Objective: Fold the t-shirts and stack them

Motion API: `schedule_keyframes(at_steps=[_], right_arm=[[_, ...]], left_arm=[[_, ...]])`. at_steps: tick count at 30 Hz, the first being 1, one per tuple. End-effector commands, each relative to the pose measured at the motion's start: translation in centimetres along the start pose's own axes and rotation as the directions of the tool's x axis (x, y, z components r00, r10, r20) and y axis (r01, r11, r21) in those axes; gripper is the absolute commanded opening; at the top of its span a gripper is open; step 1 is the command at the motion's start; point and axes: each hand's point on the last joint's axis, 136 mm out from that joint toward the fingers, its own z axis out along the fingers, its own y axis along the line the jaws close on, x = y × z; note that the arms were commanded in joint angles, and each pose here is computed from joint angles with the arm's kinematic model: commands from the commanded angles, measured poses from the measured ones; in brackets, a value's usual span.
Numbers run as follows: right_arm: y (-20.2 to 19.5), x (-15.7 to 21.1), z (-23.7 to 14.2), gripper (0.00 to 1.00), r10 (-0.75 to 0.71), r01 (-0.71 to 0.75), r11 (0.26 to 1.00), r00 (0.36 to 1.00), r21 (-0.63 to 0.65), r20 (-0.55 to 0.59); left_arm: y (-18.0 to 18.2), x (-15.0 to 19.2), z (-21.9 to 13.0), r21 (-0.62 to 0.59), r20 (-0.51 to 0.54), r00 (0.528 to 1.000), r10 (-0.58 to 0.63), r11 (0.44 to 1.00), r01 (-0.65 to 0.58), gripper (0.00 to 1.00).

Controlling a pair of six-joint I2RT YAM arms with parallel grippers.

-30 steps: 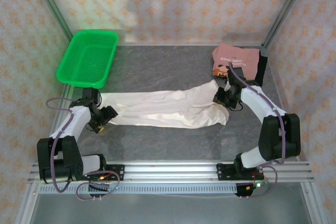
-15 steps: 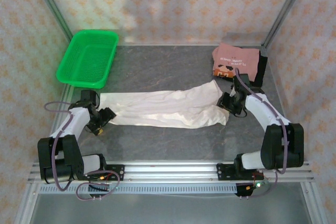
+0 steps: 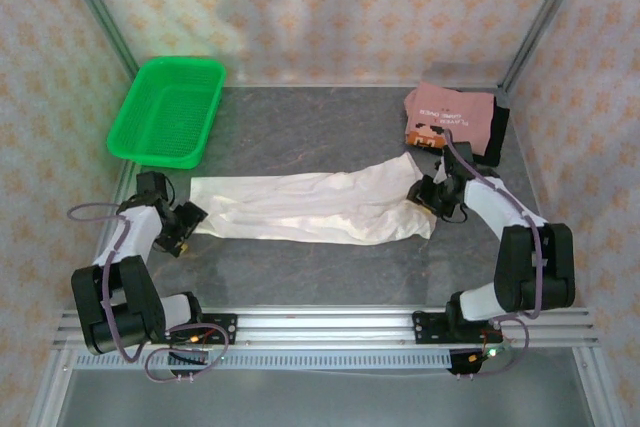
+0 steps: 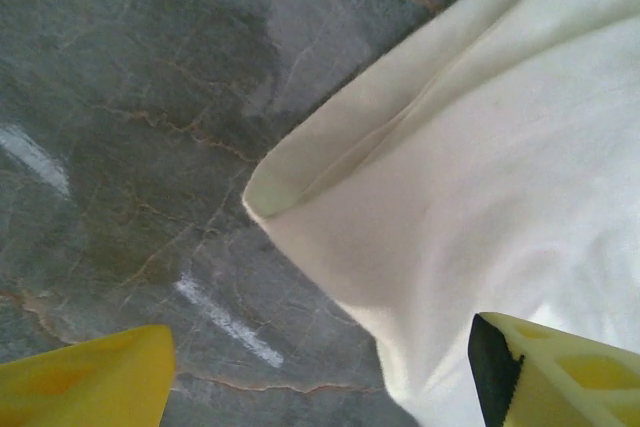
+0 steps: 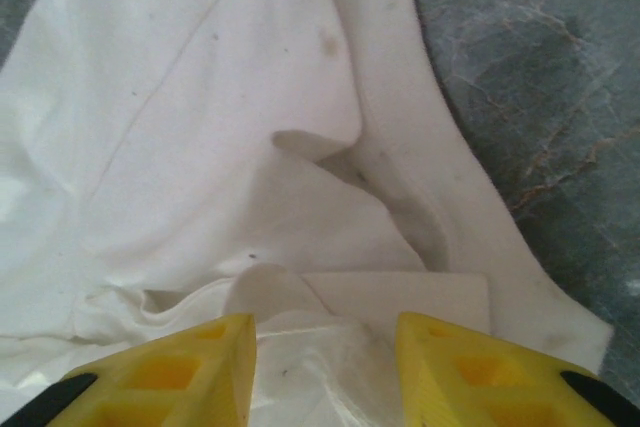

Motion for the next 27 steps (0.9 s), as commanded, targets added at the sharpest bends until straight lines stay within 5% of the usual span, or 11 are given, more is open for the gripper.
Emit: schedule_keyframes(at_steps=[1, 11, 27], right_arm=[[0.9, -0.2, -1.1, 0.43, -0.017, 0.019, 0.999, 0.999, -0.051, 0.046], [0.3, 1.1, -0.6, 0.48, -0.021, 0.022, 0.998, 0.999, -0.056, 0.024], [1.0, 1.3, -1.2, 0.54, -0.062, 0.065, 0.994, 0.998, -0.091, 0.029]], left_arm=[[-2.6, -1.6, -0.6, 0.106, 0.019, 0.999, -0.038, 0.994, 0.036, 0.78], [-6.9, -4.2, -2.2, 0.16, 0.025, 0.999, 0.031, 0.986, -0.034, 0.72], [-10.3, -4.9, 0.9, -0.1, -0.019, 0.974, 0.225, 0.969, -0.226, 0.6]])
